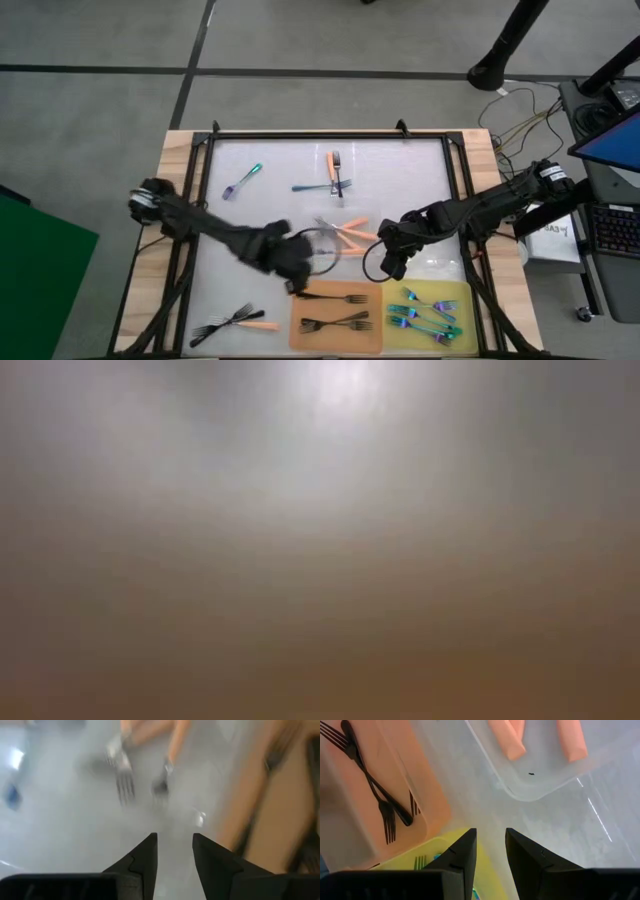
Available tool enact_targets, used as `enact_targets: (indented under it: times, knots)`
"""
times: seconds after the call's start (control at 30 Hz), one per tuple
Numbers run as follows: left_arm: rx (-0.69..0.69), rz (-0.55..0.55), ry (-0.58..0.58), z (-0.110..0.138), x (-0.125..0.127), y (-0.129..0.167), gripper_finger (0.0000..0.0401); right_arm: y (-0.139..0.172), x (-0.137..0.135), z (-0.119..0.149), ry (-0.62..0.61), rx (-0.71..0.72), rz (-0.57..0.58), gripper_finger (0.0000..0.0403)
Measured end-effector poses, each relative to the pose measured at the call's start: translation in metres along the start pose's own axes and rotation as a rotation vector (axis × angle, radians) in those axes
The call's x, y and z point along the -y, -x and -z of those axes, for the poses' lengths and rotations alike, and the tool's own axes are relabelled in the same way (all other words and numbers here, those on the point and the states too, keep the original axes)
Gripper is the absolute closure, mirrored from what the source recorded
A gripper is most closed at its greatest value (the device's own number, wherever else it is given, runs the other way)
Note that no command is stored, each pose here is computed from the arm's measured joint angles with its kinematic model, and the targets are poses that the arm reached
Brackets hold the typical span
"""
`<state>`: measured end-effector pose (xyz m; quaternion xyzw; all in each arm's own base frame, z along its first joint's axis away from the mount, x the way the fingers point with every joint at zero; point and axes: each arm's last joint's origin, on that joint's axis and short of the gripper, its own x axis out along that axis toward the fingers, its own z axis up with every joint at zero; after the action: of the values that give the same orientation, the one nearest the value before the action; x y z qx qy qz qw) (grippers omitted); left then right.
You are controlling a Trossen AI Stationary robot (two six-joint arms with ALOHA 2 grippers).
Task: Sort silverware by color (type)
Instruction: Put the black fork into the orange bin
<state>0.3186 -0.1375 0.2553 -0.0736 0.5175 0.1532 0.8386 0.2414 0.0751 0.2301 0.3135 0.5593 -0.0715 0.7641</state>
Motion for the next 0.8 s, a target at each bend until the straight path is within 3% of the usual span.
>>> enact_targets:
  times: [0.37,0.57,0.8]
  knots:
    - [-0.134,0.343,0.267,0.144,0.032,0.051,0.0295,0.000,0.000,-0.001,-0.003,0.021,0.014,0.0310]
    - [-0.233,0.312,0.388,0.197,0.048,0.056,0.0295,0.000,0.001,-0.002,-0.073,0.057,0.041,0.0310]
    - [-0.264,0.246,0.361,0.232,0.065,0.041,0.0295,0.000,0.001,-0.002,-0.137,0.065,0.044,0.0310]
